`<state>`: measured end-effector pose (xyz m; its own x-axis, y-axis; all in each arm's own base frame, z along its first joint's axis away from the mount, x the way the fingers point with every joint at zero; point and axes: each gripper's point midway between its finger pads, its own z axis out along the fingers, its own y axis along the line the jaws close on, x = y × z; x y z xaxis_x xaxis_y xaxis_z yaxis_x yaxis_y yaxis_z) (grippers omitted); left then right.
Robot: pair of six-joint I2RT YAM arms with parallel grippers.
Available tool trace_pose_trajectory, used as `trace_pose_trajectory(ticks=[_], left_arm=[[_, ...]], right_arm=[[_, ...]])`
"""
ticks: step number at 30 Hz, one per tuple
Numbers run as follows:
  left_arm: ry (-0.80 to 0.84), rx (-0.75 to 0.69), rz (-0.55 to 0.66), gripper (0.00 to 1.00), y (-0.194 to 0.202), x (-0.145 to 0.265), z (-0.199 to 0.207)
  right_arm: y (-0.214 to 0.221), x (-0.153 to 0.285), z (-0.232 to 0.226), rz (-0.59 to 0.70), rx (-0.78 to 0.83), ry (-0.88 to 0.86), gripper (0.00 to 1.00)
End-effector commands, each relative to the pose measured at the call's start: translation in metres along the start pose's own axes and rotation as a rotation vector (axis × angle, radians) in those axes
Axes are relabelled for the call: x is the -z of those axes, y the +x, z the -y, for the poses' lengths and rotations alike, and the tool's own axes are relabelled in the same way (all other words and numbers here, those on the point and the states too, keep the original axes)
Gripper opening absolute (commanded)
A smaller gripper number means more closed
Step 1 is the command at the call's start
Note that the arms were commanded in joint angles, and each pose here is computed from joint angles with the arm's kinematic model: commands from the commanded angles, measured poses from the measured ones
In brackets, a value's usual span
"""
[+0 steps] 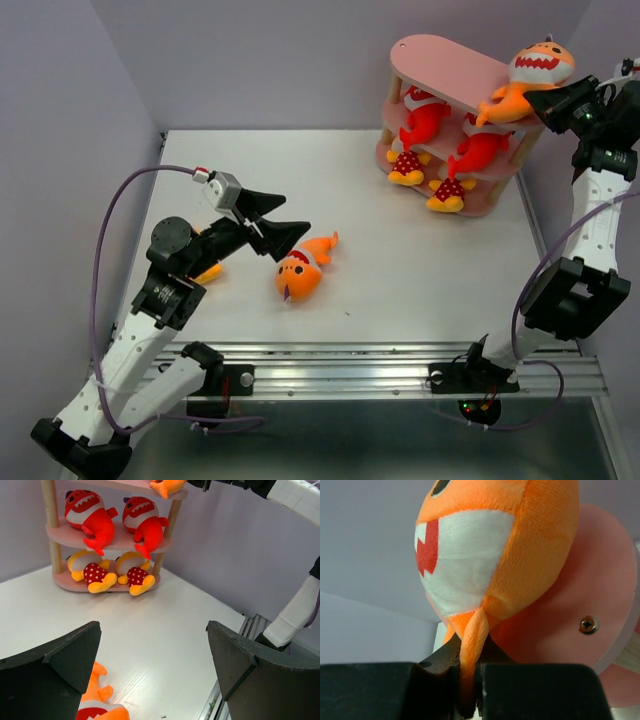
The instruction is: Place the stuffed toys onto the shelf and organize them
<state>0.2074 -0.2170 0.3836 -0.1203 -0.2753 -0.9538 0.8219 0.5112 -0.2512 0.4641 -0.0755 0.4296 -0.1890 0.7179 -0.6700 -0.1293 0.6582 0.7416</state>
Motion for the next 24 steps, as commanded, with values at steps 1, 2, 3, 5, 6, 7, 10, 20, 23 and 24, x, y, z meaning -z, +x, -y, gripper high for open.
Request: trace_pose_trajectory(ticks=[1,2,3,5,6,7,10,20,23,24], left_arm=[[-0.011,-0.035,0.036,0.99,-0.007,0.004,-0.001],[-0.015,-0.034,0.038,0.99,-0.007,0.005,-0.002],[-0.016,-0.031,0.037,0.99,-0.006,0.005,-0.002],[-0.02,-0.029,0.037,0.99,-0.005,0.005,-0.003],[-0.022,-0.027,0.037,0.99,-0.005,0.005,-0.003],[-0.023,-0.025,0.039,0.99,-0.005,0.006,-0.003],[-0.022,-0.024,0.046,0.99,-0.007,0.007,-0.002],[-0.018,-0.013,0.057,0.99,-0.009,0.008,0.0],[-0.017,-0.008,0.059,0.99,-0.01,0.008,0.001],[-0.017,-0.006,0.059,0.99,-0.01,0.008,0.001]], right_arm=[[-0.019,0.005,-0.017,0.016,0.002,-0.063,0.03],[-0.016,0.003,-0.013,0.003,-0.013,-0.063,0.04],[-0.014,0.002,-0.012,-0.006,-0.025,-0.07,0.08],[-0.01,0.001,-0.009,-0.018,-0.041,-0.07,0.12],[-0.009,0.0,-0.007,-0.023,-0.05,-0.07,0.13],[-0.009,0.0,-0.002,-0.024,-0.071,-0.064,0.17],[-0.008,0.001,0.003,-0.028,-0.112,-0.07,0.21],[-0.013,0.007,-0.001,-0.018,-0.135,-0.099,0.22],[-0.013,0.007,-0.003,-0.02,-0.138,-0.118,0.18],[-0.012,0.006,-0.003,-0.023,-0.15,-0.125,0.17]])
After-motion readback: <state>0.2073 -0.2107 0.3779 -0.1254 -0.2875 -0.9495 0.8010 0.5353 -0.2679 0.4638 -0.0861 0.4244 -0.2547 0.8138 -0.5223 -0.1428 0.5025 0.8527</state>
